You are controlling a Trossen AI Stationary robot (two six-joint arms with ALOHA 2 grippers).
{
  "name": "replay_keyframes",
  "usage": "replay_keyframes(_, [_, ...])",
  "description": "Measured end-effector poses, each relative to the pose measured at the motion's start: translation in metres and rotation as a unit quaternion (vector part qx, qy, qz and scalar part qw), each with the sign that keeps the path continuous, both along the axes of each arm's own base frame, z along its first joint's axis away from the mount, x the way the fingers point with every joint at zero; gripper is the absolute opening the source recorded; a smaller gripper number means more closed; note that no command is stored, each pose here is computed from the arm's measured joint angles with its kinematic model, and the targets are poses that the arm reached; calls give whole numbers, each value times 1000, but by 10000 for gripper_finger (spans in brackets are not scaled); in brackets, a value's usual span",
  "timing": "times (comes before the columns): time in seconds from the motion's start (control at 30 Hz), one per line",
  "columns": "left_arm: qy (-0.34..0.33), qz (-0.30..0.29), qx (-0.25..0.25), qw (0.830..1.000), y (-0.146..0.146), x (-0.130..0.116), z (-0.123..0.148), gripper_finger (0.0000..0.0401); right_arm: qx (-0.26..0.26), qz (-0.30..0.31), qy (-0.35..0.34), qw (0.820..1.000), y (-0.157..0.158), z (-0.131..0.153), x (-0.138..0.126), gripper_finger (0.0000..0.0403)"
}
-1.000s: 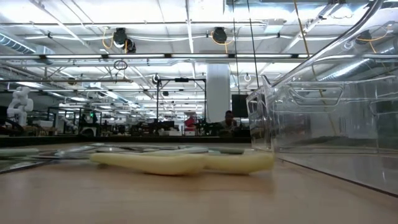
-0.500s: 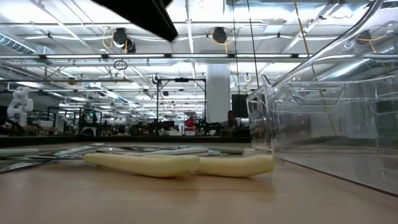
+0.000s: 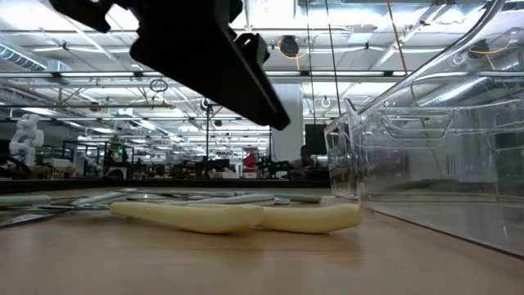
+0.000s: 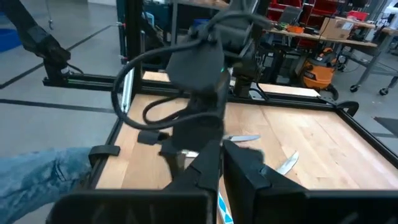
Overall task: Sort silverware by color (type)
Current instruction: Put the yellow knife into the bottom right transparent bin
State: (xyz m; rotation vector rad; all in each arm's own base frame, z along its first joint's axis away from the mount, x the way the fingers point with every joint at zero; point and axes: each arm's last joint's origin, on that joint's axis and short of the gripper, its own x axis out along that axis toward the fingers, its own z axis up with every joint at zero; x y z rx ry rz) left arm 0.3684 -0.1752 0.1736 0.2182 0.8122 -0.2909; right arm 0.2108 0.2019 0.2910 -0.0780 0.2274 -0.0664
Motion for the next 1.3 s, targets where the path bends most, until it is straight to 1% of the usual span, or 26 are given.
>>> replay_keyframes(0.13, [-16, -24, 4, 1000, -6, 6, -12, 219, 0, 3, 2, 1000, 1, 1, -2, 16])
replay_keyframes(0.27, [-9, -23, 11, 1000, -4, 10, -23, 220, 6, 6, 4, 1000, 2, 0, -5, 16])
replay_keyframes(0.37, [-13, -24, 2, 1000, -1, 15, -31, 220, 7, 7, 6, 1000, 3, -1, -6, 16])
replay_keyframes(0.43, [-29, -28, -12, 999, -1, 21, -35, 220, 8, 9, 6, 1000, 4, -1, -6, 16])
replay_keyframes(0.63, [-10, -51, -29, 998, 4, 24, -44, 220, 7, 11, 6, 1000, 4, -1, -7, 16])
replay_keyframes(0.83, [-25, -52, -37, 998, 4, 27, -42, 220, 5, 10, 8, 1000, 4, -1, -7, 16])
replay_keyframes(0.93, [-45, -54, -43, 997, 0, 30, -44, 220, 10, 9, 8, 1000, 4, -1, -7, 16])
replay_keyframes(1.07, [-49, -40, -22, 998, -1, 31, -53, 220, 13, 8, 10, 1000, 4, -2, -7, 16])
replay_keyframes(1.13, [-32, -39, -13, 999, 0, 28, -57, 220, 12, 9, 11, 1000, 5, -2, -8, 16])
replay_keyframes(1.3, [-36, -33, -18, 999, 0, 31, -63, 220, 10, 10, 13, 1000, 5, -2, -8, 16])
